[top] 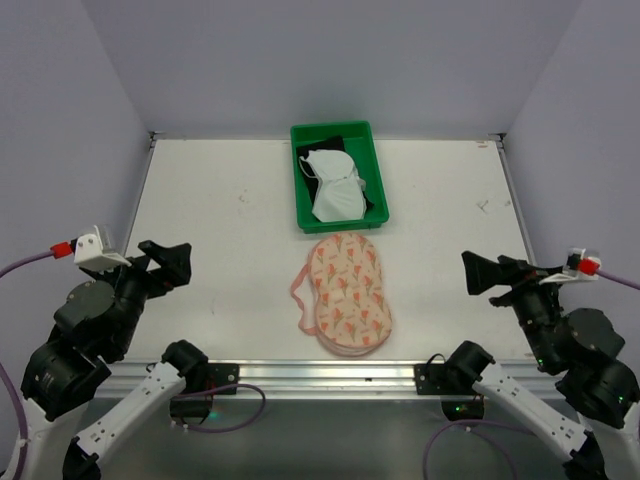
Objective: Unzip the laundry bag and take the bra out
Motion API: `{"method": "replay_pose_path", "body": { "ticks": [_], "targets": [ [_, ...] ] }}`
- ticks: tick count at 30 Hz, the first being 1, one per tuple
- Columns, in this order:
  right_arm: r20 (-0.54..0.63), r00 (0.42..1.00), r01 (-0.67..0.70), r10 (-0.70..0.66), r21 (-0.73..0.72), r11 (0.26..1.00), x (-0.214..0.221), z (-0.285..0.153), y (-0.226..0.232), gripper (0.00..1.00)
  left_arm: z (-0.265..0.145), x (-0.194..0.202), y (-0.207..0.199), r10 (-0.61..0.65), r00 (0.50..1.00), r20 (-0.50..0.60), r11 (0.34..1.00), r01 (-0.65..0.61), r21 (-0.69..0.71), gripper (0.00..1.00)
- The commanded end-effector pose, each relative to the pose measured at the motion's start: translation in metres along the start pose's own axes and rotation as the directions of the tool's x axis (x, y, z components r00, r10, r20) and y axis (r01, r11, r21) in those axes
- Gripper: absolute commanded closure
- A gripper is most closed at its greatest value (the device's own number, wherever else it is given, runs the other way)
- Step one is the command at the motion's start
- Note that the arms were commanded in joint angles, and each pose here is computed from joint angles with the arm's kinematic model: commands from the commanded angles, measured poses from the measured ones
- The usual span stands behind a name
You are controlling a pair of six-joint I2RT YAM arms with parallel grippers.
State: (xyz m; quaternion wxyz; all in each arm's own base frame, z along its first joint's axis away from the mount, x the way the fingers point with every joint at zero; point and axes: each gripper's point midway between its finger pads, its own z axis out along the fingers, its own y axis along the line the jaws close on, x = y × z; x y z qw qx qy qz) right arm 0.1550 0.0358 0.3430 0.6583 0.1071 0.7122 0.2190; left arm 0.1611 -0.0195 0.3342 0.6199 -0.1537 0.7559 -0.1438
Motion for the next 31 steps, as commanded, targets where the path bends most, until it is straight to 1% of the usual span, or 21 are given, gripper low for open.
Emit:
{"method": "replay_pose_path", "body": {
  "ticks": [1, 4, 8, 12, 15, 18, 27, 31],
  "targets": [
    [0.002, 1.0, 0.031, -0.031, 0.009, 0.999, 0.007, -0.01, -0.015, 0.01, -0.008, 0.001, 0.018, 0.039, 0.999, 0.0, 0.998, -0.039, -0.058, 0.0],
    [0.03, 1.0, -0.003, 0.004, -0.018, 1.0, 0.003, -0.019, -0.016, 0.01, -0.009, 0.001, 0.02, 0.038, 0.999, 0.002, 0.997, -0.038, -0.061, 0.0],
    [0.052, 0.999, -0.002, 0.003, -0.011, 1.0, 0.0, -0.023, -0.022, 0.01, -0.01, 0.002, 0.023, 0.036, 0.999, 0.014, 0.997, -0.035, -0.07, 0.0],
    [0.058, 0.998, 0.001, -0.001, -0.014, 1.0, 0.002, -0.025, -0.025, 0.01, -0.008, 0.006, 0.025, 0.033, 0.999, 0.011, 0.997, -0.032, -0.073, 0.0],
    [0.054, 0.999, 0.0, 0.001, -0.02, 1.0, 0.007, -0.026, -0.026, 0.01, -0.006, 0.012, 0.023, 0.005, 1.0, 0.002, 0.998, -0.005, -0.065, 0.0],
    [0.054, 0.999, -0.002, 0.003, -0.024, 1.0, 0.007, -0.026, -0.026, 0.01, 0.0, 0.019, 0.016, -0.013, 1.0, -0.01, 0.999, 0.013, -0.038, 0.0],
    [0.041, 0.999, 0.016, -0.016, -0.008, 1.0, 0.008, -0.021, -0.024, 0.01, 0.015, 0.035, 0.007, 0.004, 0.998, -0.063, 1.0, -0.006, -0.031, 0.0],
    [0.031, 0.999, 0.024, -0.024, -0.01, 1.0, 0.009, -0.015, -0.02, 0.01, 0.023, 0.048, 0.002, 0.015, 0.995, -0.103, 1.0, -0.017, -0.018, 0.0]
  ]
}}
